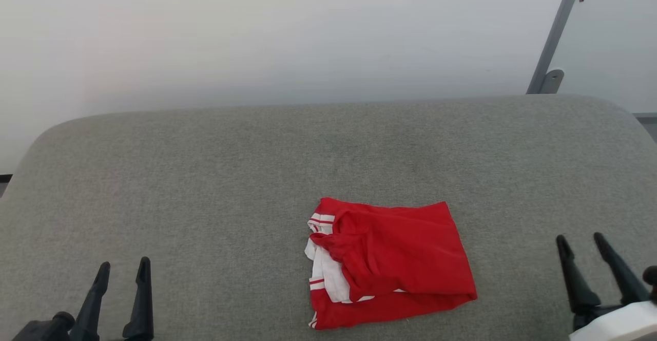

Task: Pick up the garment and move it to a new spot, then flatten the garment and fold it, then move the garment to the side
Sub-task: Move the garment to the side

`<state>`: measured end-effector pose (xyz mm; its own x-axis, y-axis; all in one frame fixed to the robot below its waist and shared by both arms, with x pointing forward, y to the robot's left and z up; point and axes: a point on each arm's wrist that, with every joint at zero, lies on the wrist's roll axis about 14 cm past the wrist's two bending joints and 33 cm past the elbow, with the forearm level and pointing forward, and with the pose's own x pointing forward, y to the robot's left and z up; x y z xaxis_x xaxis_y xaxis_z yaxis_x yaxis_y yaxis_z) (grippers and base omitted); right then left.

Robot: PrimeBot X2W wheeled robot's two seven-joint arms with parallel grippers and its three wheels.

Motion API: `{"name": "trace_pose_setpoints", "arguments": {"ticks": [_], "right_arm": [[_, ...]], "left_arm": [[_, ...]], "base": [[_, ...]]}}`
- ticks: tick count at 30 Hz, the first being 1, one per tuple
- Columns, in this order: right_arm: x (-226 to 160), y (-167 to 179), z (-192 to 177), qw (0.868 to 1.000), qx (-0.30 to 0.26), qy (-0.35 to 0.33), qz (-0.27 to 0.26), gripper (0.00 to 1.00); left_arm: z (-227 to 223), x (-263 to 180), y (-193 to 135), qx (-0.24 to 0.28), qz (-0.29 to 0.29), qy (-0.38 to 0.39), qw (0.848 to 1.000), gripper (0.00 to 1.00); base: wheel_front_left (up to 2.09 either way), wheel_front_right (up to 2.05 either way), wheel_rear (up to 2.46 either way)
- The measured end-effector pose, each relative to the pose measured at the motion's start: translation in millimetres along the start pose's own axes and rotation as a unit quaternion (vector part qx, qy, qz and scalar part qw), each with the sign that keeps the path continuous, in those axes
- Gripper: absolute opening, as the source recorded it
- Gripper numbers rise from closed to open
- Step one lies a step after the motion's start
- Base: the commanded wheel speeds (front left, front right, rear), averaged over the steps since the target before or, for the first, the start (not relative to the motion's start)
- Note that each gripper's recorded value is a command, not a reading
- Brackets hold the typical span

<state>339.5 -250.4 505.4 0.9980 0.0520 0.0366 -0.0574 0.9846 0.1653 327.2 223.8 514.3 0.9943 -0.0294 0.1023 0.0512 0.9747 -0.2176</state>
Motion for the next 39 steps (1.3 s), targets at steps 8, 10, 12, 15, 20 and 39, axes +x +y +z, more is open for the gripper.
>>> {"name": "trace_pose_setpoints", "arguments": {"ticks": [8,10,12,15,20,39], "right_arm": [[24,38,-25,0.995,0.019,0.081,0.063,1.0],[31,48,-34,0.99,0.013,0.113,0.082,1.0],[37,57,-44,0.983,0.011,0.152,0.098,1.0],[44,66,-61,0.971,0.002,0.21,0.118,1.0],[56,72,-83,0.946,-0.018,0.293,0.14,1.0],[68,94,-163,0.805,-0.027,0.564,0.18,0.0]], "left_arm": [[5,-6,11,-0.008,0.021,-0.008,1.0,1.0],[4,-9,16,-0.005,0.029,-0.007,1.0,1.0],[3,-11,19,-0.005,0.034,-0.005,0.999,1.0],[0,-15,20,-0.009,0.042,0.0,0.999,1.0],[-8,-16,24,-0.013,0.052,0.011,0.998,1.0],[-31,5,36,-0.015,0.076,0.048,0.996,1.0]], "base": [[0.0,0.0,0.0],[0.0,0.0,0.0],[0.0,0.0,0.0],[0.0,0.0,0.0],[0.0,0.0,0.0],[0.0,0.0,0.0]]}}
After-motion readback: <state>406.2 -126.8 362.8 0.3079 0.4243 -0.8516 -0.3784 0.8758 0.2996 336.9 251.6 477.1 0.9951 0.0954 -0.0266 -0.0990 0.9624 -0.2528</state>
